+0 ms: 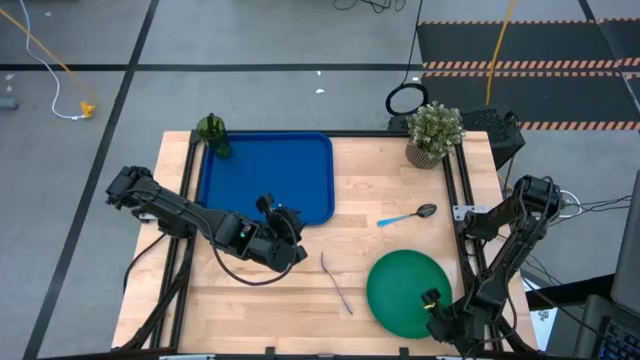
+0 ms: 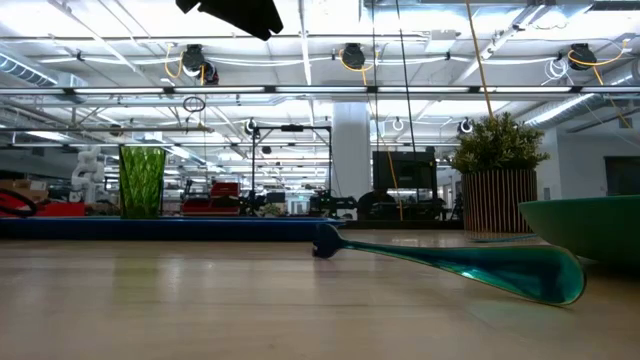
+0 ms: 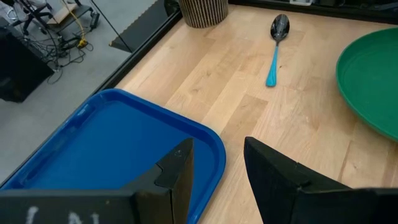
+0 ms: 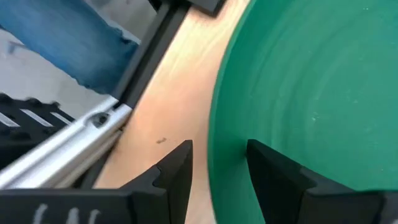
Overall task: Pick and place plate/cup/fork/spoon on tray
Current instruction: Put the green plate on the blue serving tray to the bottom right of the green glass
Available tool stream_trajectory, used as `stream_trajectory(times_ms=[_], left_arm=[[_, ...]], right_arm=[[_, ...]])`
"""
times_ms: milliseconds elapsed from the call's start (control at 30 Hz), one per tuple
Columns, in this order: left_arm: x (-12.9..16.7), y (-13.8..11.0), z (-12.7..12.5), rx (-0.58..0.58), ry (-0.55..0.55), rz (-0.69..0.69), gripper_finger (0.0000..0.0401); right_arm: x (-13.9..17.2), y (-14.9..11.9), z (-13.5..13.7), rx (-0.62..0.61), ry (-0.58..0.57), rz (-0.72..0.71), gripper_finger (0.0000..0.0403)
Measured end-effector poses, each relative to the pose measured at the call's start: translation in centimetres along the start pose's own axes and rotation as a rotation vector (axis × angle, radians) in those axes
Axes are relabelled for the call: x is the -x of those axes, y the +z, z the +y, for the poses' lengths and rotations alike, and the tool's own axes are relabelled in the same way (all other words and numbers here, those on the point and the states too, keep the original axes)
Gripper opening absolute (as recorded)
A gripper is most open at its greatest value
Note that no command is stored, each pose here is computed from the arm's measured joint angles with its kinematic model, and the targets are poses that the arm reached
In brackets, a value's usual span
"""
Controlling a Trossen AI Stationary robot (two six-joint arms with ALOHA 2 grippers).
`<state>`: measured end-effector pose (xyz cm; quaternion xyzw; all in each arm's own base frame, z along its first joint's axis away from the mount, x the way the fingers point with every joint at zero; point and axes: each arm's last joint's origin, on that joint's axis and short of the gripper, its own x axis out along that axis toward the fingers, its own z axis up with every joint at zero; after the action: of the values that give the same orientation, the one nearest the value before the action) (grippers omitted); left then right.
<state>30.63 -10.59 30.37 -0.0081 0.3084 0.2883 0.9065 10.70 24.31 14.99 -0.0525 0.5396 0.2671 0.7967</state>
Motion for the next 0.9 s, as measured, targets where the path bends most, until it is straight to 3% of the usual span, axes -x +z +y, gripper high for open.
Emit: stream_trajectory(times_ms=[133,367,633,900], left_arm=[[0.0,0.0,0.0,0.0,0.001,0.0,0.0145],[-0.1,0.1,0.1,0.008,0.005,0.0,0.0145],[-0.5,0.3,0.4,-0.009,0.018,0.002,0.0145],[-0.7,0.4,0.8,-0.113,0.026,0.015,0.0145]], right_arm=[[0.2,-0.1,-0.1,0.027,-0.006,0.009,0.0109],[0.5,0.0,-0.1,0.083,-0.011,0.002,0.0014],[3.3,0.8,-0.3,0.092,-0.092,-0.021,0.0003],[7.2,3.7,-1.3,0.147,-0.295,-0.001,0.0]])
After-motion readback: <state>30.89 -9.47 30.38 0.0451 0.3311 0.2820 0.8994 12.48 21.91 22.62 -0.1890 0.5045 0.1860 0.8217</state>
